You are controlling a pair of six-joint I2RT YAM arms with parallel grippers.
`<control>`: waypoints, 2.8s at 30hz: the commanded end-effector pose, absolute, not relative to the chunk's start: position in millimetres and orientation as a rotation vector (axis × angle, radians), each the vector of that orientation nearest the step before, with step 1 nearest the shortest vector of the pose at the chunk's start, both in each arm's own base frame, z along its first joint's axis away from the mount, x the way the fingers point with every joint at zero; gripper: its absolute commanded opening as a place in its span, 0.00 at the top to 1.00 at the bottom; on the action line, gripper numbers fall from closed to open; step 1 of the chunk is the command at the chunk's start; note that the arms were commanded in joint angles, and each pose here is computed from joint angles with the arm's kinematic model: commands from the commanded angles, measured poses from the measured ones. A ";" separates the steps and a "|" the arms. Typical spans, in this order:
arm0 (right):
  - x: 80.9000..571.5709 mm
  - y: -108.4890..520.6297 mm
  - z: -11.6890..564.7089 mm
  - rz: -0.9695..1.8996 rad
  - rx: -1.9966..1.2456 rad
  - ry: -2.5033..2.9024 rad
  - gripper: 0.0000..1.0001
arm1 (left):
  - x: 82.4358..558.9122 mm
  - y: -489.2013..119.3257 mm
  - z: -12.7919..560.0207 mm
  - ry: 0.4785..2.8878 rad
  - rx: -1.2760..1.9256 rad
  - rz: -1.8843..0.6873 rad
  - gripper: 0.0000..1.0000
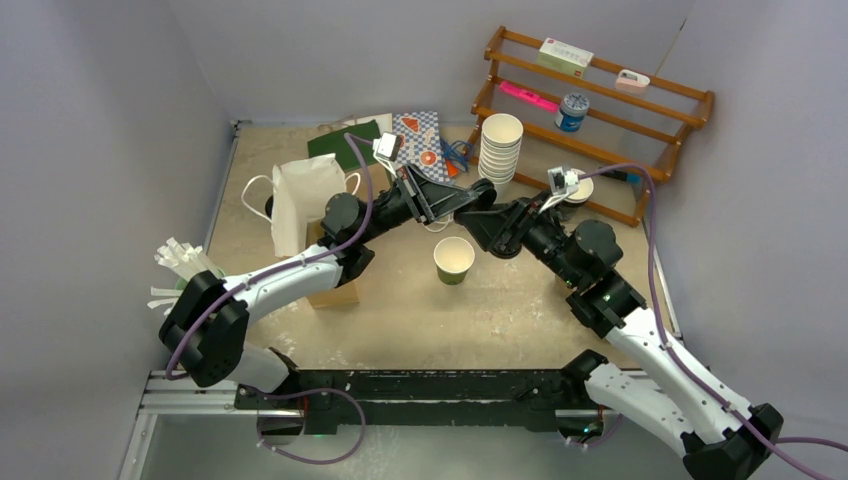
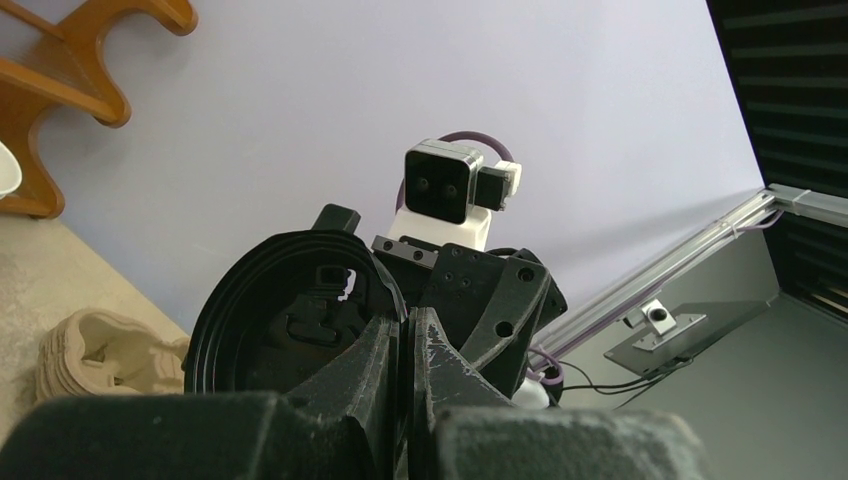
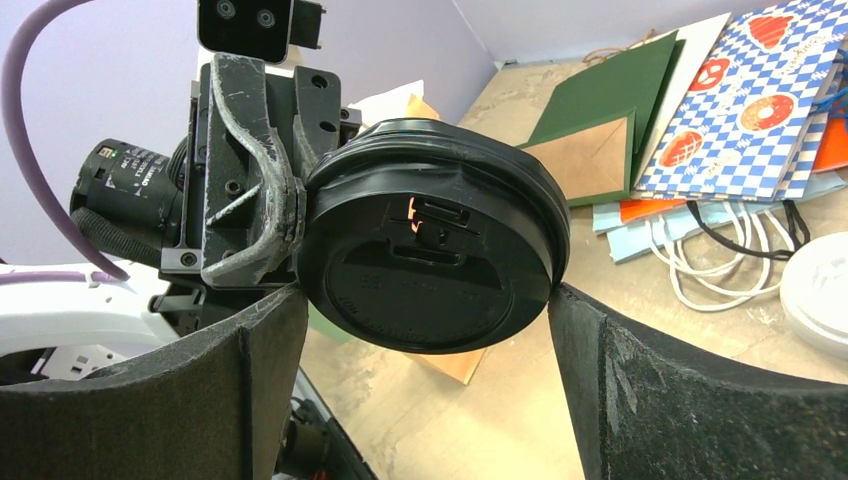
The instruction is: Pack the takeout coffee
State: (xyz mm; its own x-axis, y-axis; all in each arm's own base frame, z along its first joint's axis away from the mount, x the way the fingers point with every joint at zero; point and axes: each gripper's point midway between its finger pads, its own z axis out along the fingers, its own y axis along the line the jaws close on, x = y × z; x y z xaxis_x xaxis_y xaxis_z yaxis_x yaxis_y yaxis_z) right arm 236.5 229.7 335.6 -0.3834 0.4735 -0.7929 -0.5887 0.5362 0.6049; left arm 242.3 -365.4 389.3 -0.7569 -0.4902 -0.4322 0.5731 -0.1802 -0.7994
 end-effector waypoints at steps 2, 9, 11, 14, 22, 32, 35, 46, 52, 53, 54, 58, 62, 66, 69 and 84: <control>234.4 225.3 379.9 1.143 -0.108 1.475 0.14 | 239.5 -361.7 391.1 1.382 0.118 -1.960 0.97; 235.2 223.8 377.1 1.137 -0.094 1.486 0.19 | 242.3 -361.1 389.3 1.402 0.125 -1.907 0.77; 235.4 222.6 375.8 1.131 -0.088 1.493 0.21 | 245.1 -360.1 388.4 1.411 0.125 -1.868 0.72; 236.4 220.9 372.1 1.117 -0.078 1.511 0.21 | 249.9 -356.1 387.6 1.422 0.119 -1.794 0.64; 244.6 214.9 340.7 1.018 -0.047 1.653 0.21 | 279.8 -323.1 391.2 1.462 0.097 -1.360 0.46; 249.1 208.8 264.3 0.738 -0.164 2.105 0.22 | 293.6 -297.1 365.0 1.595 0.167 -1.030 0.47; 247.8 206.3 243.8 0.667 -0.219 2.210 0.22 | 294.1 -300.5 342.9 1.668 0.235 -0.980 0.48; 255.7 208.1 201.8 0.519 -0.388 2.408 0.24 | 303.1 -311.0 286.2 1.827 0.353 -0.964 0.44; 260.2 214.8 188.0 0.513 -0.433 2.449 0.24 | 315.3 -310.9 262.5 1.874 0.362 -0.979 0.45; 260.0 216.2 186.1 0.514 -0.444 2.456 0.24 | 316.9 -310.6 259.0 1.881 0.367 -0.976 0.45; 259.9 218.3 184.1 0.516 -0.454 2.463 0.24 | 318.4 -310.6 255.4 1.890 0.370 -0.975 0.45; 258.6 226.2 176.8 0.515 -0.500 2.488 0.24 | 321.5 -310.6 240.9 1.920 0.394 -0.969 0.46; 257.2 234.0 172.5 0.510 -0.544 2.500 0.23 | 321.5 -310.5 230.6 1.942 0.411 -0.960 0.47; 260.9 238.0 168.3 0.464 -0.564 2.515 0.23 | 320.4 -313.6 219.0 1.971 0.424 -0.972 0.47; 263.0 240.8 165.5 0.423 -0.580 2.525 0.23 | 318.8 -317.4 209.0 1.997 0.437 -0.991 0.47; 262.9 239.3 149.7 0.277 -0.641 2.585 0.22 | 318.9 -317.1 186.7 2.051 0.474 -0.961 0.48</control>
